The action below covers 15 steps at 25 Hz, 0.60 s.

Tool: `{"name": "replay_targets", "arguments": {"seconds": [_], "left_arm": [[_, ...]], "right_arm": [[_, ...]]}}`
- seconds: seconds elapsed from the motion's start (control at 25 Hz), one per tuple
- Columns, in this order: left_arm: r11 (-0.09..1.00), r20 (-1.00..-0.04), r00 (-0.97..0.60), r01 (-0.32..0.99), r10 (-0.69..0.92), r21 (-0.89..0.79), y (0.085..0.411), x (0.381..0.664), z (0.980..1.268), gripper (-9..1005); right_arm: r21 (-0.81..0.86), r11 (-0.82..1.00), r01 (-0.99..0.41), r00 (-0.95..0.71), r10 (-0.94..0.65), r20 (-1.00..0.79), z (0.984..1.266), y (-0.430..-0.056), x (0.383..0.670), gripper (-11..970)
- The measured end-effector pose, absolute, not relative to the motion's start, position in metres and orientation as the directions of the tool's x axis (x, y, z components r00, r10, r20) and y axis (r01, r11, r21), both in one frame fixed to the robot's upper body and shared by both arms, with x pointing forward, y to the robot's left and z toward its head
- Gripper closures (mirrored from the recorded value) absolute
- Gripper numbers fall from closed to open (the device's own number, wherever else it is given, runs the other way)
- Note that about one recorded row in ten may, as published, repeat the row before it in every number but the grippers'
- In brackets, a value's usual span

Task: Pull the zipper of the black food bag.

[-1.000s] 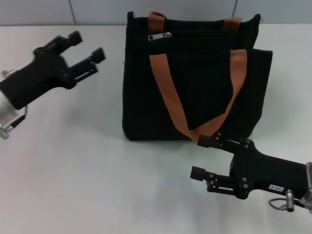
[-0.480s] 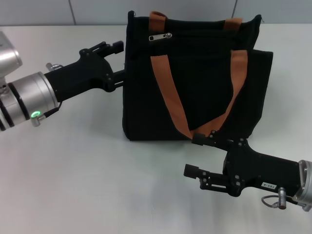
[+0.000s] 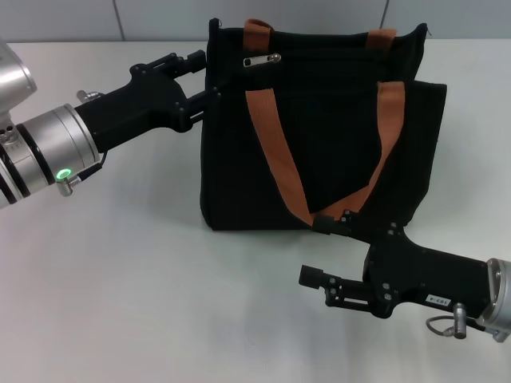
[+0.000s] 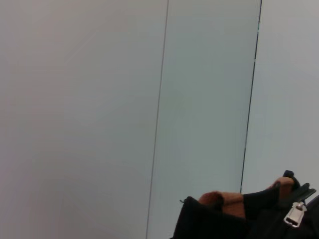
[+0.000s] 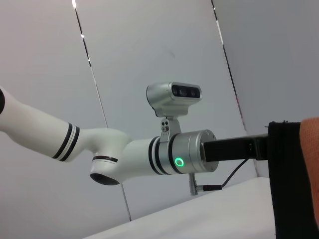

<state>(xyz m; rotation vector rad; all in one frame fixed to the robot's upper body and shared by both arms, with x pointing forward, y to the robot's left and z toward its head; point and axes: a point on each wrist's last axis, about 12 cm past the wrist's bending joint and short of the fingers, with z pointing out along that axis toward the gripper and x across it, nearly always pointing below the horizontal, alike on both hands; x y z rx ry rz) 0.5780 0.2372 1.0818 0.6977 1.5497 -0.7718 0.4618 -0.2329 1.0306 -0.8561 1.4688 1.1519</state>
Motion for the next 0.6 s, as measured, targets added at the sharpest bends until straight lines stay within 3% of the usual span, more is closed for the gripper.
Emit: {"name": "replay_targets", "arguments": {"seconds": [0.12, 0.6], "left_arm": [[0.607, -0.993, -0.114, 0.791, 0.010, -0.084, 0.2375, 0.5793, 1.0814, 243], [0.592, -0.995, -0.095, 0.803, 0.007, -0.073, 0.2357, 0.5774, 1.0826, 774]], "right_arm": [[0.217, 0.289, -0.932, -0.208, 0.064, -0.976, 1.0310, -0.2331, 0.4624, 185], [0.249, 0.332, -0.910, -0.212, 0.144, -0.967, 1.0344, -0.2328, 0.4646, 185]]}}
